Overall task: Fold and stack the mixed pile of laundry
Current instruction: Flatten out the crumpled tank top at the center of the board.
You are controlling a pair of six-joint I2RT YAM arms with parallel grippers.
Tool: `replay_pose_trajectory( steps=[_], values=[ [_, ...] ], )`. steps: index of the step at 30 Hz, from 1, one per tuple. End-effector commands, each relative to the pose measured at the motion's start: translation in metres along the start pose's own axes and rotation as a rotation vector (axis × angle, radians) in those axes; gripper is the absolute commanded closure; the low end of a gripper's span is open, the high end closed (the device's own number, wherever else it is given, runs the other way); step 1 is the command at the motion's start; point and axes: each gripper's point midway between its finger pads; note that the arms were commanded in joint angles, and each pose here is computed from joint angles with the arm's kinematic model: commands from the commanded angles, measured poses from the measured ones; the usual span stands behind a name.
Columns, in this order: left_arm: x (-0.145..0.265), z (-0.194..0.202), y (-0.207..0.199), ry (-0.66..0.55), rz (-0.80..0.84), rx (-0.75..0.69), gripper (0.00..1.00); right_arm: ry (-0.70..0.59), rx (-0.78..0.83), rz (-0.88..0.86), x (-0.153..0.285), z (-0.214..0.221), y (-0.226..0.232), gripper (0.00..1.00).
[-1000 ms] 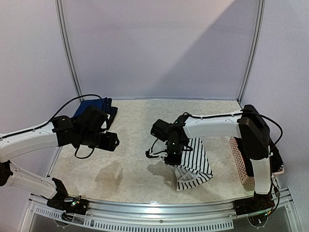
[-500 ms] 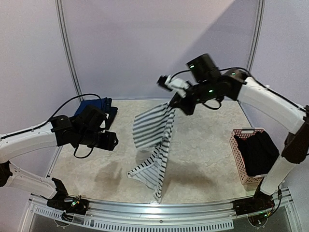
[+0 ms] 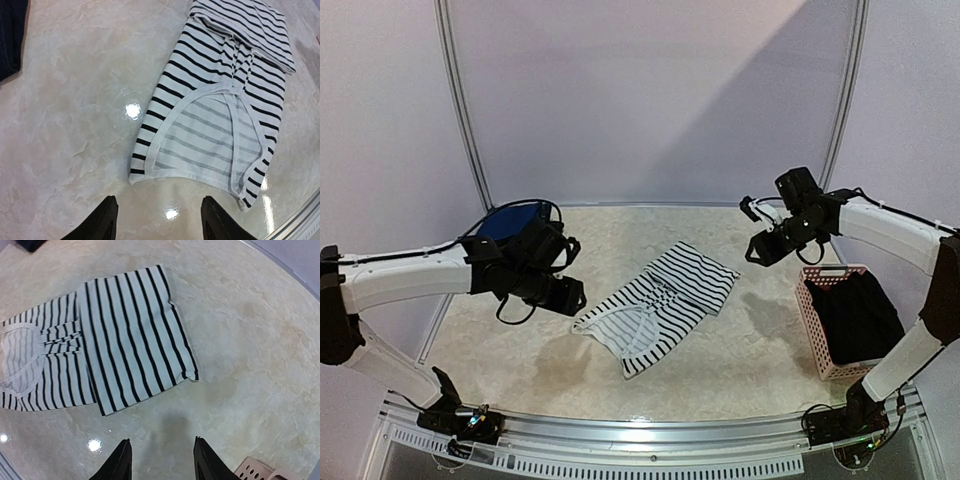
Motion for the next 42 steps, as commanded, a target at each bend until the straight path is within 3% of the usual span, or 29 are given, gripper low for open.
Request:
replay_pose_trajectory(
  steps=[1,5,9,16,23,29,35,37,42],
  values=[
    [-0.016,-0.014,-0.028,0.010,0.071,-0.049,0.44,-0.064,0.150,-0.190,0.022,-0.017,0.048,0.57],
    [-0.032,-0.019,-0.036,0.060,0.066,-0.085,0.46,0.023,0.399,-0.163,-0.007,0.002,0.070,0.58],
    [-0.049,-0.017,-0.035,0.133,0.025,-0.110,0.49,0.136,0.534,-0.136,-0.049,0.022,0.086,0.58],
    [-0.056,0.008,-0.021,0.197,-0.032,-0.114,0.45,0.284,0.628,-0.059,-0.109,0.053,0.098,0.54],
    [-0.061,0.030,-0.006,0.246,-0.093,-0.129,0.47,0.287,0.614,0.066,-0.135,0.042,0.084,0.55],
    [-0.073,0.042,-0.002,0.279,-0.107,-0.135,0.53,0.296,0.601,0.138,-0.145,0.040,0.074,0.76],
    [-0.083,0.049,-0.004,0.301,-0.095,-0.138,0.53,0.305,0.592,0.132,-0.143,0.039,0.073,0.89],
    [-0.084,0.050,-0.005,0.304,-0.092,-0.139,0.54,0.311,0.586,0.122,-0.142,0.041,0.075,0.98],
    [-0.085,0.055,0.000,0.316,-0.105,-0.144,0.63,0.278,0.532,0.084,-0.124,0.022,0.077,1.00]
  ],
)
Point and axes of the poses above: each gripper's point midway between its finger pads, its own x axis back along the fingers, its own y axis along the line the jaws close on, z = x × y, and after that the axes turned 10 degrees about -x, right-handed
